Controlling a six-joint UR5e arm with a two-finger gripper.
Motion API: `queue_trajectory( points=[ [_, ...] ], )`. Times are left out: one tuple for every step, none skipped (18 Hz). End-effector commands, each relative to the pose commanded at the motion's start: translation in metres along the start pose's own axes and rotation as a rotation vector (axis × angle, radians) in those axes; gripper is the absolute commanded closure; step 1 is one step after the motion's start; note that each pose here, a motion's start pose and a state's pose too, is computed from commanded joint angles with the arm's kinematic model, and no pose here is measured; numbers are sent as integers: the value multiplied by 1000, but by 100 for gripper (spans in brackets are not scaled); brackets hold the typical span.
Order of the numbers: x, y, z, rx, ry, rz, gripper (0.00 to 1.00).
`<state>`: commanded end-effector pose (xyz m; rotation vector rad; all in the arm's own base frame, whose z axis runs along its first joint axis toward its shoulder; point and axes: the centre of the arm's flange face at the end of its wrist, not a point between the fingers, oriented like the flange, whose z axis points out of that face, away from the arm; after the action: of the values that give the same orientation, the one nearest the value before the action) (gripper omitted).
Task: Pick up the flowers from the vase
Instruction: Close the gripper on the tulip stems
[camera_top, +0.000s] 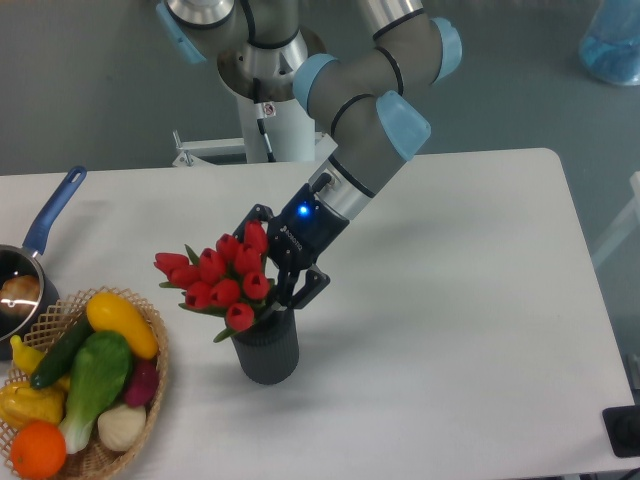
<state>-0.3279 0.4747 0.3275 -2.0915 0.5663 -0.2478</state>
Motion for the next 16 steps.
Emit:
queue_trajectory(
  points=[
    [0, -1, 0, 0, -1, 3, 50],
    [0, -1, 0, 0, -1, 1, 50],
    [-1, 2, 0, 0, 0, -2, 52],
    [-1, 2, 2, 0, 3, -4, 62],
    [-2, 3, 1, -2, 1, -3, 69],
    [-2, 3, 1, -2, 1, -3, 75],
    [-2, 3, 1, -2, 1, -3, 75],
    [-2, 4, 1, -2, 1, -4, 74],
    [-3, 4, 0, -2, -1, -3, 74],
    [-3, 5, -1, -2, -3, -4, 74],
    [-4, 6, -2, -2, -5, -6, 74],
    [-4, 6, -4, -2, -9, -8, 74],
    [-5, 6, -5, -2, -10, -9, 74],
    [-5, 6, -5, -2, -11, -9, 74],
    [-4, 6, -5, -2, -10, -10, 74],
    [-5, 5, -5, -1, -11, -9, 74]
  ],
)
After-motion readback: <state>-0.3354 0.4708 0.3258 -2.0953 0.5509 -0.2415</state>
